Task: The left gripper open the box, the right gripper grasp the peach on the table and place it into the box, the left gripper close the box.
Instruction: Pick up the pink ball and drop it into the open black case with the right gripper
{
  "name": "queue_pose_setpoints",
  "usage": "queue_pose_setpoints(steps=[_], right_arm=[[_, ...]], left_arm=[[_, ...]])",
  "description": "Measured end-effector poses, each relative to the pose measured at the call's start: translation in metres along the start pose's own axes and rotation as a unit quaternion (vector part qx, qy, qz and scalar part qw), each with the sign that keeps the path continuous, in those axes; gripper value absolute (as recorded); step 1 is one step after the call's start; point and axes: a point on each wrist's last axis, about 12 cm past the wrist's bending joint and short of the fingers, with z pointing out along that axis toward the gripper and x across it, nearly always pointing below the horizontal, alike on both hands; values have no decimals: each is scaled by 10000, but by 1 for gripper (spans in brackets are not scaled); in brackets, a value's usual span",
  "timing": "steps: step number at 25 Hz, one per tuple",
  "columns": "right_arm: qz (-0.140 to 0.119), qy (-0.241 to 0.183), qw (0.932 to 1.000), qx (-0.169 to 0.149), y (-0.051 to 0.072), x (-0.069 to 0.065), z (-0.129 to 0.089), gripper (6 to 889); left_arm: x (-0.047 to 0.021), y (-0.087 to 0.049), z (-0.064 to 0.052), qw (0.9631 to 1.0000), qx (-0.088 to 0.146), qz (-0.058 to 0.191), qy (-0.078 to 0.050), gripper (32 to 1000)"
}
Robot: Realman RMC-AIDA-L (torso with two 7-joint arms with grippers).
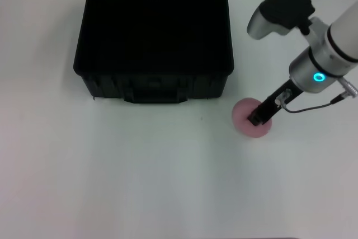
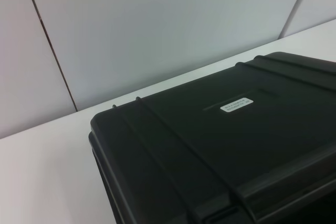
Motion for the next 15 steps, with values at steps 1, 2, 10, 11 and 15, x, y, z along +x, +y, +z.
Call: queue_pose_setpoints(steps=[1, 2, 10, 11, 15], right_arm=[[-11, -12, 10000, -13, 6, -5, -18, 41], [-33, -28, 10000, -27, 13, -14, -45, 41], [-161, -354, 9989, -254, -18, -58, -360, 41], [-167, -422, 9987, -243, -33, -69, -412, 41], [-207, -676, 9974, -121, -73, -120, -581, 41]], left_arm=[[3, 2, 2, 10000, -1, 0, 5, 491], [5, 5, 3, 10000, -1, -2, 10, 491], [17, 14, 8, 10000, -5, -7, 30, 491], [21, 17, 10, 10000, -6, -8, 35, 491], [43, 35, 19, 10000, -13, -29, 63, 492]])
